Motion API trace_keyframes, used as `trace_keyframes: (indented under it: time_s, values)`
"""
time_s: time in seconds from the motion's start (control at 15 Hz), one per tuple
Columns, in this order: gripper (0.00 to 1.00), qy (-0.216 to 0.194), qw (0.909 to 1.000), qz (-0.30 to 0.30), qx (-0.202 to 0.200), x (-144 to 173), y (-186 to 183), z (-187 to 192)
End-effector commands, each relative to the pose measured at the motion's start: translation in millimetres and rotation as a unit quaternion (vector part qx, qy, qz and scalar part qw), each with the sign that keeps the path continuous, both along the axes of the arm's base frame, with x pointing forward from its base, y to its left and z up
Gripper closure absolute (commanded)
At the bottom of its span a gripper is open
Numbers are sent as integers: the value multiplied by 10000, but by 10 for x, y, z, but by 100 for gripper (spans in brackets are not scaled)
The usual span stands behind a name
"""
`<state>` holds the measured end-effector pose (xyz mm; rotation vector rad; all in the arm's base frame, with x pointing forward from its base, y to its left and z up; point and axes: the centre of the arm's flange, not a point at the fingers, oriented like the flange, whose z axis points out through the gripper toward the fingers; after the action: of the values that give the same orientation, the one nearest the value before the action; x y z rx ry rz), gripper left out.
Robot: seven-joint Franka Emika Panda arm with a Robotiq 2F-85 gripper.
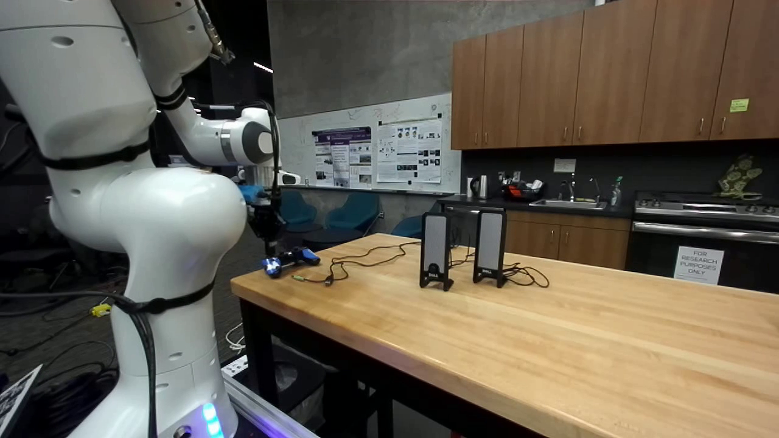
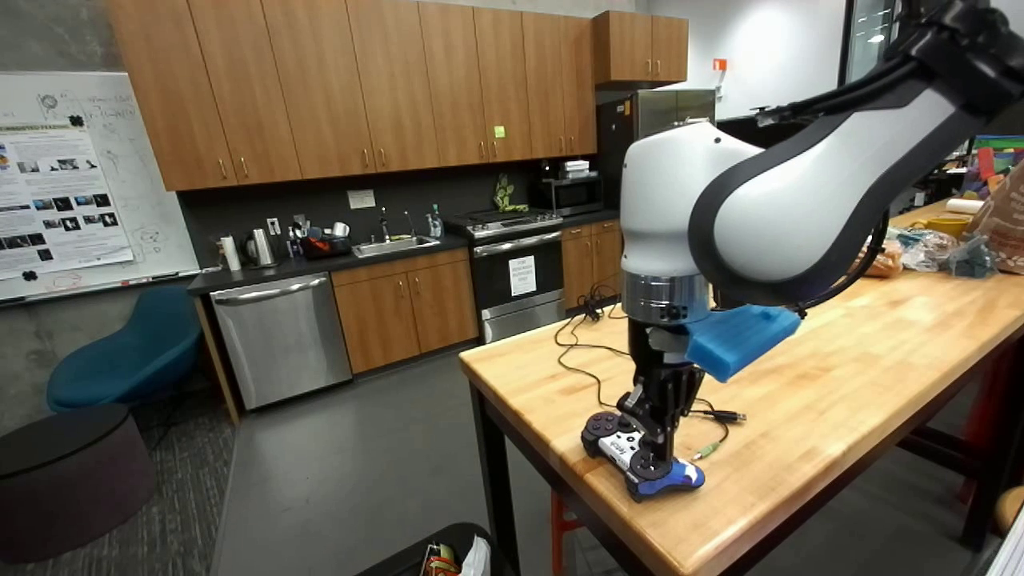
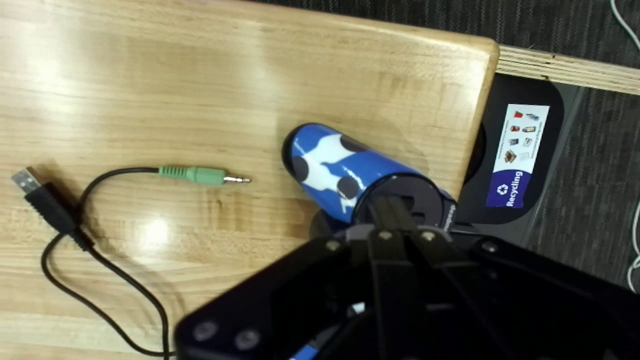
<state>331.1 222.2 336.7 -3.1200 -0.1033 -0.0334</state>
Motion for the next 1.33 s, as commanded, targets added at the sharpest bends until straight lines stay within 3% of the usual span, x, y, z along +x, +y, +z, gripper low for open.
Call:
trace_keyframes:
  time_s: [0.0,1.27]
  values:
    - [100,14,10000,-5,-34,83,-15,-28]
    - [100,77,9999,26,-138,52,-1,1]
